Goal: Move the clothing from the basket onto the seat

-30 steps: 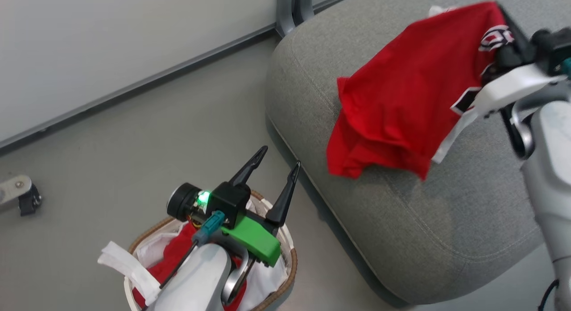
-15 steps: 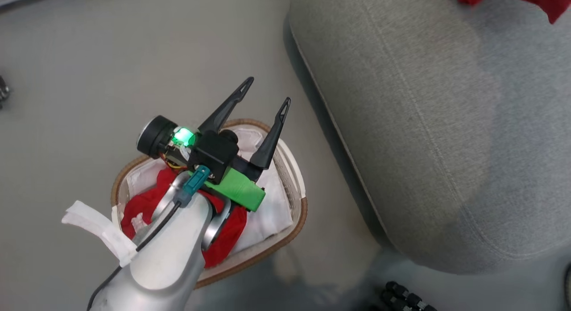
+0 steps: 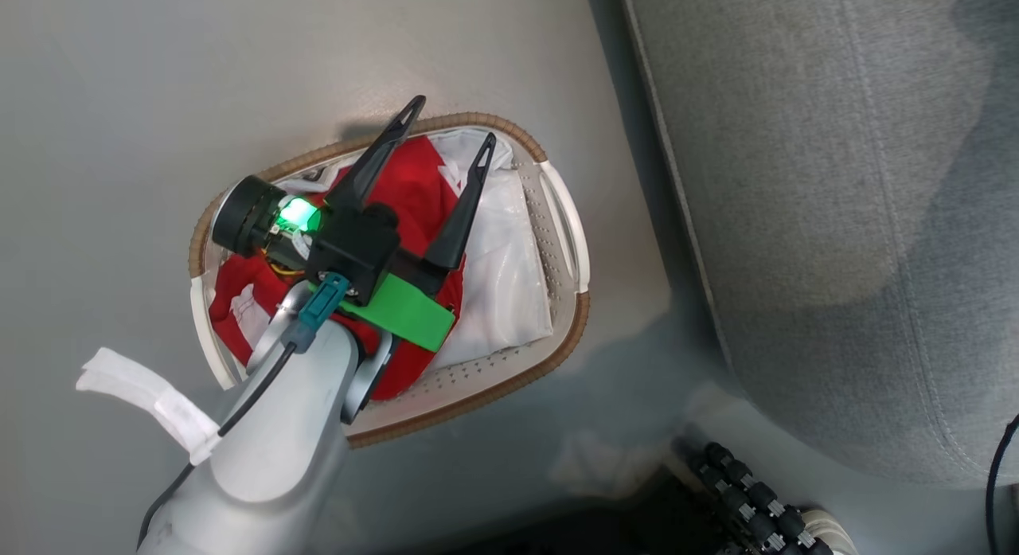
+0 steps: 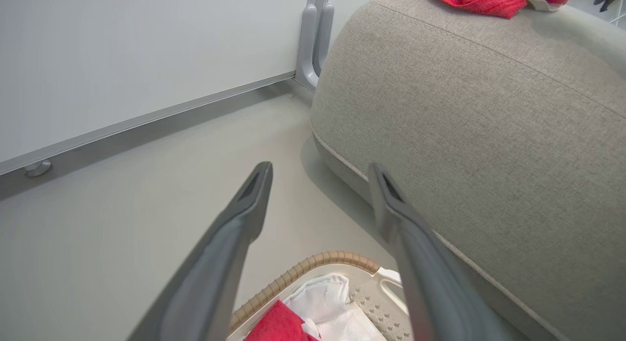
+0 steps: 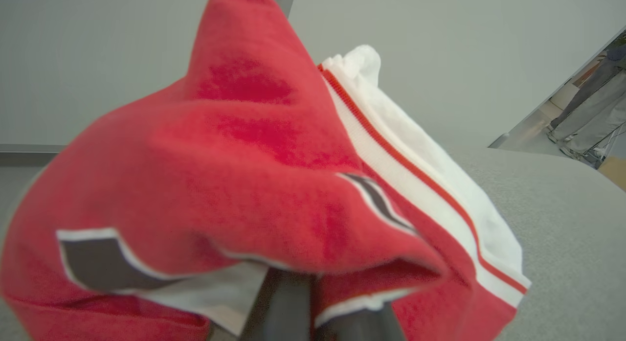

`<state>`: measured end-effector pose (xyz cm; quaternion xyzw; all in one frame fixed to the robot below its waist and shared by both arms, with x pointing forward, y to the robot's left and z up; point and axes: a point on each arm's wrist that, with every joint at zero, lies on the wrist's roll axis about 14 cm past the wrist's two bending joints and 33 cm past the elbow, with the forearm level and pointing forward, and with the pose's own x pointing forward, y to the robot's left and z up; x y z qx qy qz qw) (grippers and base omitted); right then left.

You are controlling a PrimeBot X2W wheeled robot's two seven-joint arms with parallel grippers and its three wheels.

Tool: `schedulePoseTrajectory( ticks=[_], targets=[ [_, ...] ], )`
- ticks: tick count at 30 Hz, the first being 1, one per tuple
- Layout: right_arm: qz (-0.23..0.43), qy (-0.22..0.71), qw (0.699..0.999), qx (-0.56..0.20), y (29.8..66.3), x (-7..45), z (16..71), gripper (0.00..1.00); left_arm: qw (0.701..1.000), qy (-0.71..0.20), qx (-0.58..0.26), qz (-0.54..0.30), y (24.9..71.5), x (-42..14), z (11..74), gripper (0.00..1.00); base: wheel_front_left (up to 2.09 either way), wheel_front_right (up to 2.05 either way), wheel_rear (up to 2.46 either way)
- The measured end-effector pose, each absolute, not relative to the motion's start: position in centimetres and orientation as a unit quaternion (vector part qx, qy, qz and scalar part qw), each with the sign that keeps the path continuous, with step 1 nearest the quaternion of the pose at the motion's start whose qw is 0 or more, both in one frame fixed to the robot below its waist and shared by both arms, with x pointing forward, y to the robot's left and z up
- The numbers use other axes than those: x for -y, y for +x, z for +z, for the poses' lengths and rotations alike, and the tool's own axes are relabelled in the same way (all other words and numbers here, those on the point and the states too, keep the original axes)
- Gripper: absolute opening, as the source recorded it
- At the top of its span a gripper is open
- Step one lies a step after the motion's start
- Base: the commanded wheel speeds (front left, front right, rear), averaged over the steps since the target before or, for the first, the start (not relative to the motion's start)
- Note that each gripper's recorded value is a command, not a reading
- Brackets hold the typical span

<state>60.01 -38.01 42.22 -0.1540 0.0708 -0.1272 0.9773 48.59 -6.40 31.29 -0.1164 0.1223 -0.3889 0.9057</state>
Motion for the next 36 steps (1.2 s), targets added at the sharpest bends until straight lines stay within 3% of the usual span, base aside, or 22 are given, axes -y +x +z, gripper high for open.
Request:
schedulePoseTrajectory(
  ticks=[2, 3, 4, 5, 24, 36],
  targets=[
    [-0.125, -0.148, 0.977, -0.088, 59.5, 37.6, 40.5, 0.02, 0.907, -0.116, -0.132, -0.383, 48.3, 5.9, 30.5, 1.00, 0.00, 0.00, 0.00],
    [-0.126, -0.144, 0.977, -0.091, 59.2, 37.6, 40.1, 0.34, 0.907, -0.114, -0.136, -0.383, 48.2, 5.8, 30.3, 1.00, 0.00, 0.00, 0.00],
    [-0.127, -0.142, 0.977, -0.090, 59.0, 37.6, 40.2, 0.50, 0.906, -0.110, -0.137, -0.385, 47.9, 5.7, 30.3, 1.00, 0.00, 0.00, 0.00],
    [-0.128, -0.143, 0.977, -0.089, 58.9, 37.6, 40.3, 1.00, 0.906, -0.109, -0.135, -0.387, 47.9, 5.8, 30.5, 1.00, 0.00, 0.00, 0.00],
    [-0.107, -0.172, 0.976, -0.075, 51.4, 36.6, 45.7, 1.00, 0.924, -0.110, -0.076, -0.357, 47.5, 4.4, 39.1, 1.00, 0.00, 0.00, 0.00],
    [-0.043, -0.117, 0.992, 0.011, 50.2, 29.7, 52.2, 1.00, 0.966, -0.111, -0.039, -0.232, 46.5, -3.2, 44.6, 1.00, 0.00, 0.00, 0.00]
  ],
)
